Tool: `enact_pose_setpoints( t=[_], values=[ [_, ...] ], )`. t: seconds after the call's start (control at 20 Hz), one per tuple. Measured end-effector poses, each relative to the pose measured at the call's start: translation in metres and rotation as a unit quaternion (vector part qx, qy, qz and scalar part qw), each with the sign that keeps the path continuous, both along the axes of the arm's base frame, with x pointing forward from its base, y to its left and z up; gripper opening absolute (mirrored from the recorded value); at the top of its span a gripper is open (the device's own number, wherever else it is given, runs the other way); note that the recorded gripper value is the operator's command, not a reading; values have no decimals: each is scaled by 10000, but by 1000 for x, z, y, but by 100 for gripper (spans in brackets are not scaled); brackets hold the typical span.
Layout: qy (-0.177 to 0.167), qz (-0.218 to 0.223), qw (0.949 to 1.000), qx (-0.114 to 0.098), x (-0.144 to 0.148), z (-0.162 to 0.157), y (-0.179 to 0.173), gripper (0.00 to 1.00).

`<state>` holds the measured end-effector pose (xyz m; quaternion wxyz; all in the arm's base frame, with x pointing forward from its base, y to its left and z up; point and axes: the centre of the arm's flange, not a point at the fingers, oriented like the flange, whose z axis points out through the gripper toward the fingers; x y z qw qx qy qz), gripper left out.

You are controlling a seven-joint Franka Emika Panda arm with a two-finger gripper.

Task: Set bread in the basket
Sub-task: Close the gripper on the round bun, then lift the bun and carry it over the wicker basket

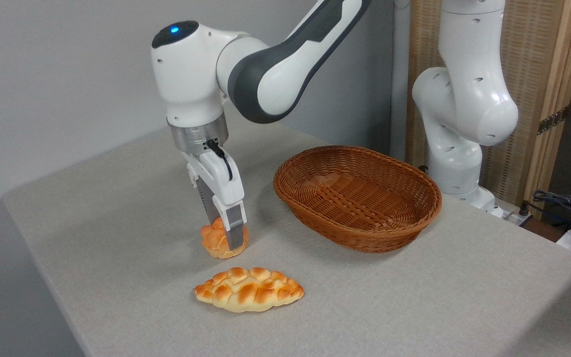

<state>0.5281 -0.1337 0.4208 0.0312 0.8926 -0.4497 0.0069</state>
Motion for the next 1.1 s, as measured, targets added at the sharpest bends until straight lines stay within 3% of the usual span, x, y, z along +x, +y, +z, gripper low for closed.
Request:
enact_pose_setpoints(
  t=[0.1, 0.15, 0.25, 0.35, 1.1],
  values=[
    [19, -11, 10000, 14, 2, -8, -2, 100],
    [30, -20, 10000, 19, 3, -11, -3, 91],
    [46, -33, 10000, 27, 3, -14, -4, 61],
    [41, -73, 10000, 25, 3, -14, -5, 50],
    [-32, -177, 9998, 5, 4, -6, -3, 51]
  ],
)
